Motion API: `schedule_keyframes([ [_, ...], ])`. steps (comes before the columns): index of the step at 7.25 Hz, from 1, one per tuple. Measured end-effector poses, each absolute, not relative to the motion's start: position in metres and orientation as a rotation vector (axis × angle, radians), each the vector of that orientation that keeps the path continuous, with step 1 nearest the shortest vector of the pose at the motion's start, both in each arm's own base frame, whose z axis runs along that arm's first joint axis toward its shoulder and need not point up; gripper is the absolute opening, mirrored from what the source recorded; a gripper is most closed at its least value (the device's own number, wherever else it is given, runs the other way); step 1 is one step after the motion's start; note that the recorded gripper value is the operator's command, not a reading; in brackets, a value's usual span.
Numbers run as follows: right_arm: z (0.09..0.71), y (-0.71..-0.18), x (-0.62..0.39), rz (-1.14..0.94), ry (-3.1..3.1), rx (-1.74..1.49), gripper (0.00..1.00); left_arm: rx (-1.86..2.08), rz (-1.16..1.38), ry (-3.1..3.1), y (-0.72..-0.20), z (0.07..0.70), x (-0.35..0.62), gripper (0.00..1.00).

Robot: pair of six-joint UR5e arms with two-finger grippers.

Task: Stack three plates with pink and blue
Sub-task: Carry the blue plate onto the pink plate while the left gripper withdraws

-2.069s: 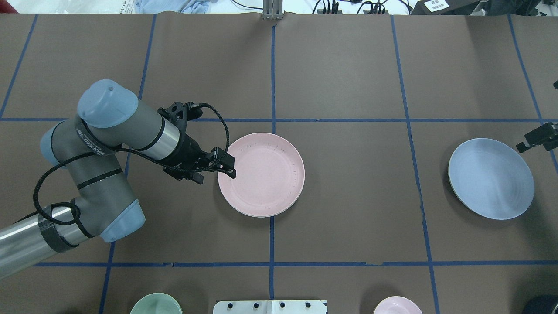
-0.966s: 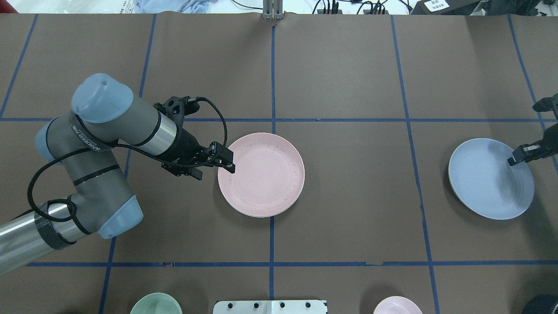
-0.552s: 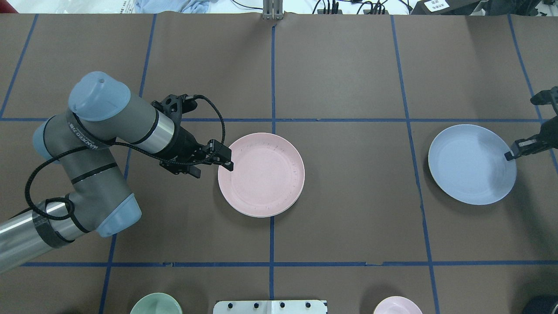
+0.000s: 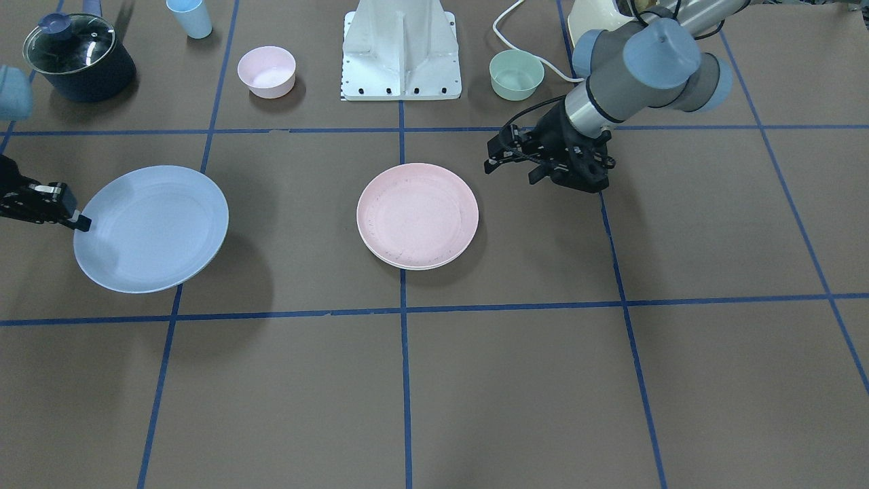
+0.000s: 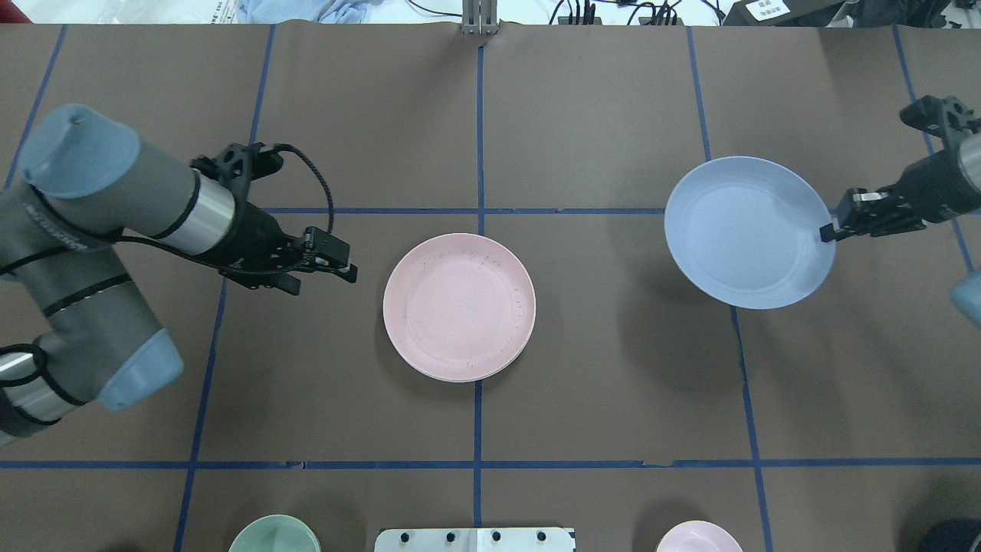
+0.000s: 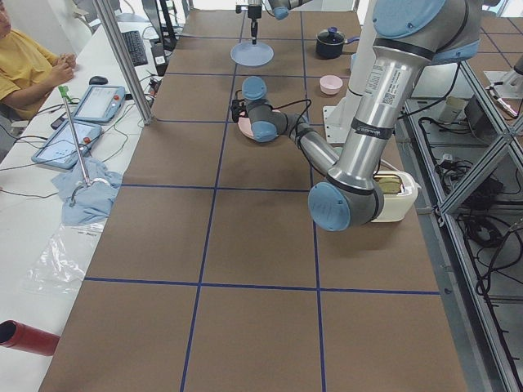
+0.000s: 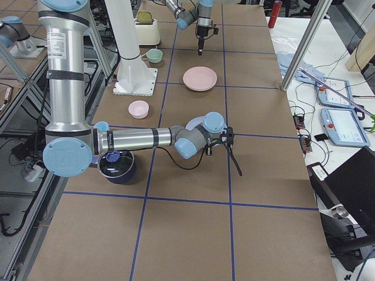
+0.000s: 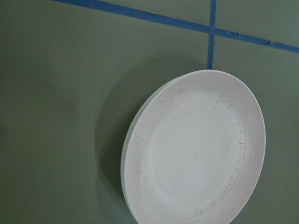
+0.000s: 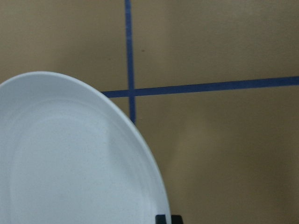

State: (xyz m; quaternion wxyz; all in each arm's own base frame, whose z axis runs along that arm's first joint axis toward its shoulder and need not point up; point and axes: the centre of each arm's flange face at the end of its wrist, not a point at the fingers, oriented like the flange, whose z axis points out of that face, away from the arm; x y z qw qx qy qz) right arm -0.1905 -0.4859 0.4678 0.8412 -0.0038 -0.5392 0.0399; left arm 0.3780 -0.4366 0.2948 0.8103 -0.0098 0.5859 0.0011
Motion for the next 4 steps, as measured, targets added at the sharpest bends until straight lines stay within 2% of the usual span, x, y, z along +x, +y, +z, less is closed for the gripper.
schedule_keyframes([
  [2, 0.384, -0.467, -0.258, 0.144, -1.197, -0.057, 0.00, 0.042, 0.013, 1.218, -0.436, 0.327, 0.330, 0.99],
  [4, 0.314, -0.421, -0.361, 0.207, -1.222, -0.056, 0.00, 0.065, -0.004, 1.200, -0.442, 0.339, 0.309, 0.99],
])
